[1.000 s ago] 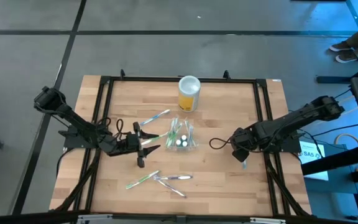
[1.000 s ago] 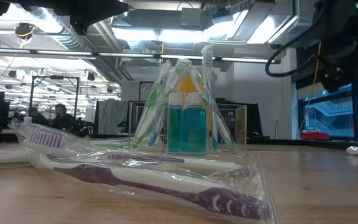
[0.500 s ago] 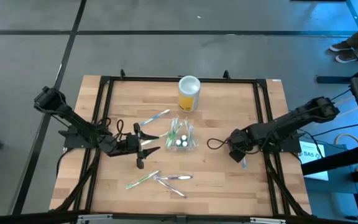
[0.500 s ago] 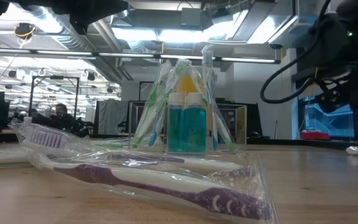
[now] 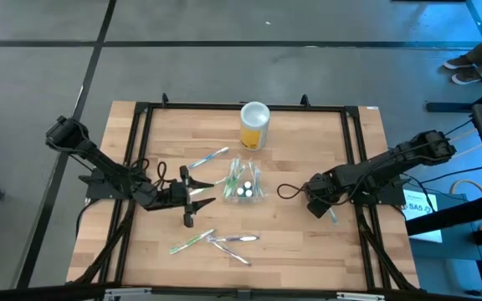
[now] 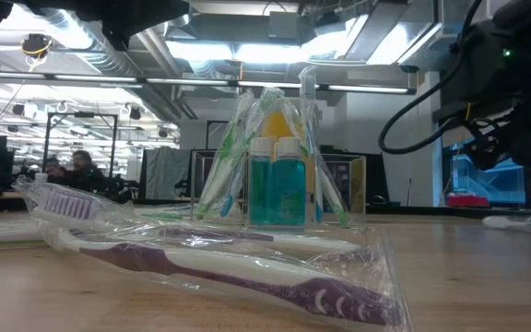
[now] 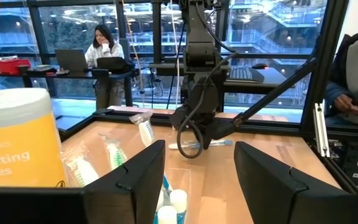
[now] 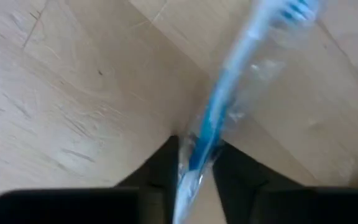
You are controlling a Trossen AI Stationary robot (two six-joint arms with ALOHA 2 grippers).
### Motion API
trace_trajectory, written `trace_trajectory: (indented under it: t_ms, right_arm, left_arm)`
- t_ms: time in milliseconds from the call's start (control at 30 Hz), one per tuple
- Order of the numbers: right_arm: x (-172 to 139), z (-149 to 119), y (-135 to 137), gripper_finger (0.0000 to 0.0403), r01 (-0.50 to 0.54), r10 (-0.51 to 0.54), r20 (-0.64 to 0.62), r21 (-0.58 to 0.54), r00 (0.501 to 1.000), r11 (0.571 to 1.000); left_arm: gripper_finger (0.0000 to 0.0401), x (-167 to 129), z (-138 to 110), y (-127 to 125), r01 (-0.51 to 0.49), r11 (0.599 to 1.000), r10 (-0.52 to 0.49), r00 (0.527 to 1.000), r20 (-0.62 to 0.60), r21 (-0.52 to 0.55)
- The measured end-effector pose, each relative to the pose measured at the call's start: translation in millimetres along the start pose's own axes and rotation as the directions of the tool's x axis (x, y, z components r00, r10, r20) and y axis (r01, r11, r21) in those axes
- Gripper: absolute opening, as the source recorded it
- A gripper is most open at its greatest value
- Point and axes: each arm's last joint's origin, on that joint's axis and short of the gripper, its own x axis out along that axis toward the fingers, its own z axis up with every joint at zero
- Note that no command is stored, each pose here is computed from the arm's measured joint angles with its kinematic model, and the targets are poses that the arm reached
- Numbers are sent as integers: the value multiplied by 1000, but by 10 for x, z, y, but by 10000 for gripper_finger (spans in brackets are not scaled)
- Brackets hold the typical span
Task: Pick & Place toothbrushing station
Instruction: Put the blue toothbrush into the transparent organizer
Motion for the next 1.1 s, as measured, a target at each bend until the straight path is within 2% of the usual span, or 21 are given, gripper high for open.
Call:
trace_trajectory:
  t_ms: [133, 167, 367, 533, 700, 867, 967, 1100]
  right_arm:
    - [0, -4, 6, 24, -8, 7, -8, -22, 1000, 1000]
    - [-1, -3, 6, 17, -8, 8, -8, -25, 1000, 1000]
    - [-9, -2, 9, 15, -2, 2, -3, -40, 1000, 999]
    - [-129, 16, 78, 15, 62, -59, 39, -90, 998, 994]
    - [-432, 2, 255, 15, 65, -55, 74, -144, 996, 987]
    - [-856, -72, 491, 15, 67, -21, 189, -242, 982, 968]
    - [-1114, -132, 645, 15, 68, 48, 324, -337, 945, 939]
    - [-1332, -249, 745, 15, 135, 146, 542, -444, 828, 886]
  left_arm:
    - [187, -6, -6, -8, 5, 1000, -5, 1000, -5, 4]
    - [187, -6, -10, -9, 9, 1000, -9, 1000, -8, 7]
    - [187, -7, -25, -15, 30, 999, -29, 999, -21, 18]
    - [185, -6, -25, -14, 30, 999, -29, 999, -21, 18]
    - [185, -6, -25, -16, 37, 999, -37, 999, -21, 18]
    - [185, -6, -25, -16, 37, 999, -37, 999, -21, 18]
    - [186, -6, -25, -16, 37, 999, -37, 999, -21, 18]
    - [186, -6, -25, -16, 37, 999, -37, 999, -21, 17]
